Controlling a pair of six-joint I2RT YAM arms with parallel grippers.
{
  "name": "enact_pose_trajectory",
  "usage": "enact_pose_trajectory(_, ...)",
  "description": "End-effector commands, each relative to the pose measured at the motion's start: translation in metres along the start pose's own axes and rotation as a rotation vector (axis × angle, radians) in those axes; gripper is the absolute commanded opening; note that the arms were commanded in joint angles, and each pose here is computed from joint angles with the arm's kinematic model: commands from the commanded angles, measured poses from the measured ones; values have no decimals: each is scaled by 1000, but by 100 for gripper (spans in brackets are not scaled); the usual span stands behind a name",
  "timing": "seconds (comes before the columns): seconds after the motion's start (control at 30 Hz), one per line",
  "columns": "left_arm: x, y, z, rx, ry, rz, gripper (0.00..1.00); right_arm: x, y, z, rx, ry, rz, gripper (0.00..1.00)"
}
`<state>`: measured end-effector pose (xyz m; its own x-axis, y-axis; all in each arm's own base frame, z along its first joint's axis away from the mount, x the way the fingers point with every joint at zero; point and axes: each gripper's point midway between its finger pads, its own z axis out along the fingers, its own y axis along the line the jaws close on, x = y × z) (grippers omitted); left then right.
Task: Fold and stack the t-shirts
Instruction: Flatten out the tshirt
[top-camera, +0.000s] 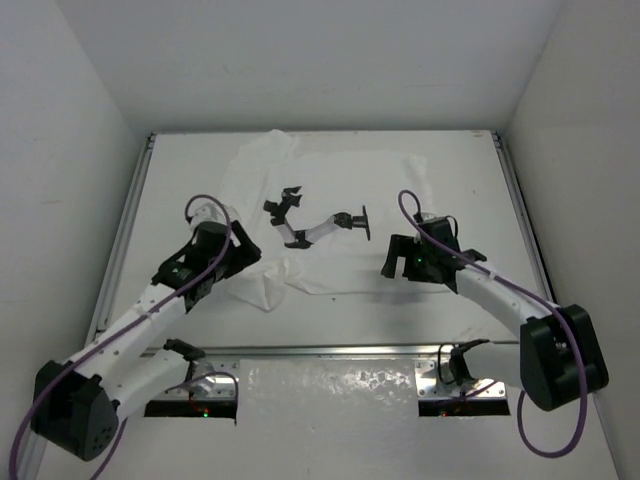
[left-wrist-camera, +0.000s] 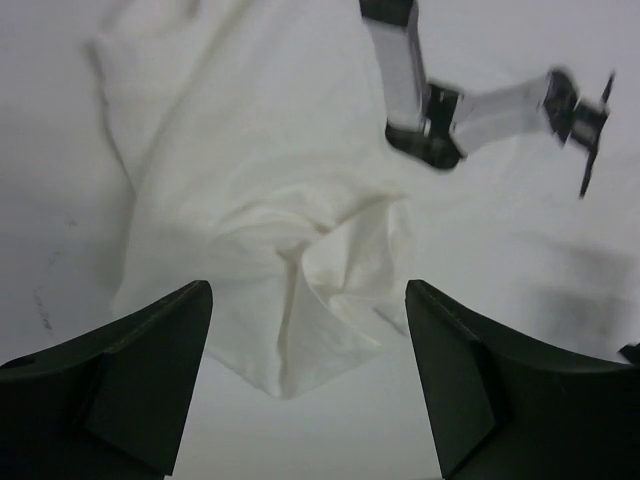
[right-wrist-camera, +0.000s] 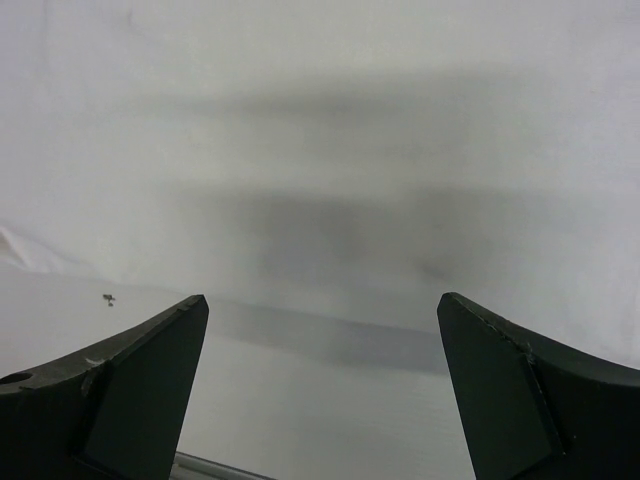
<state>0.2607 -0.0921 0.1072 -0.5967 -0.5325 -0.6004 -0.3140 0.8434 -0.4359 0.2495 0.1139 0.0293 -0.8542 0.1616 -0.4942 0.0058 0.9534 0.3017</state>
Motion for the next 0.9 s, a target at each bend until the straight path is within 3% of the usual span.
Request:
enact_pose_trajectory(0.0, 29, -23, 0, 52, 110, 69, 77, -1, -5, -13, 27, -19, -30, 97)
enact_pose_trajectory(0.07, 53, -33, -2, 18, 152, 163, 76, 0, -7, -17, 34, -19, -39, 97)
enact_pose_trajectory(0.1, 47, -37, -2, -23, 116, 175, 75, 1, -7, -20, 33, -22, -47, 97)
enact_pose_trajectory(0.17, 71, -33, 1, -73, 169, 263, 65, 2, -6, -22, 26, -15, -54, 97)
enact_pose_trajectory(0.23, 89, -32, 4, -71, 193, 315, 64, 5, -7, -23, 23, -9, -68, 97)
enact_pose_trajectory(0.4, 100, -30, 15, -67, 196, 357, 59, 9, -7, -23, 13, -1, -80, 98)
enact_pose_trajectory(0.47, 102, -30, 22, -94, 210, 381, 42, 8, -5, -25, 2, -8, -82, 97)
enact_pose_trajectory(0.53, 103, -29, 26, -121, 218, 403, 35, 6, -4, -27, -1, -20, -84, 97)
enact_pose_trajectory(0.6, 95, -30, 30, -144, 180, 408, 37, 6, -3, -28, -7, -26, -87, 97)
enact_pose_trajectory(0.67, 88, -27, 31, -195, 163, 419, 46, 5, -3, -29, -14, -33, -86, 97)
enact_pose_trajectory(0.8, 78, -26, 26, -242, 116, 442, 76, 9, -3, -28, -16, -24, -90, 97)
enact_pose_trajectory(0.87, 79, -27, 26, -231, 114, 448, 74, 9, -4, -27, -14, -23, -90, 97)
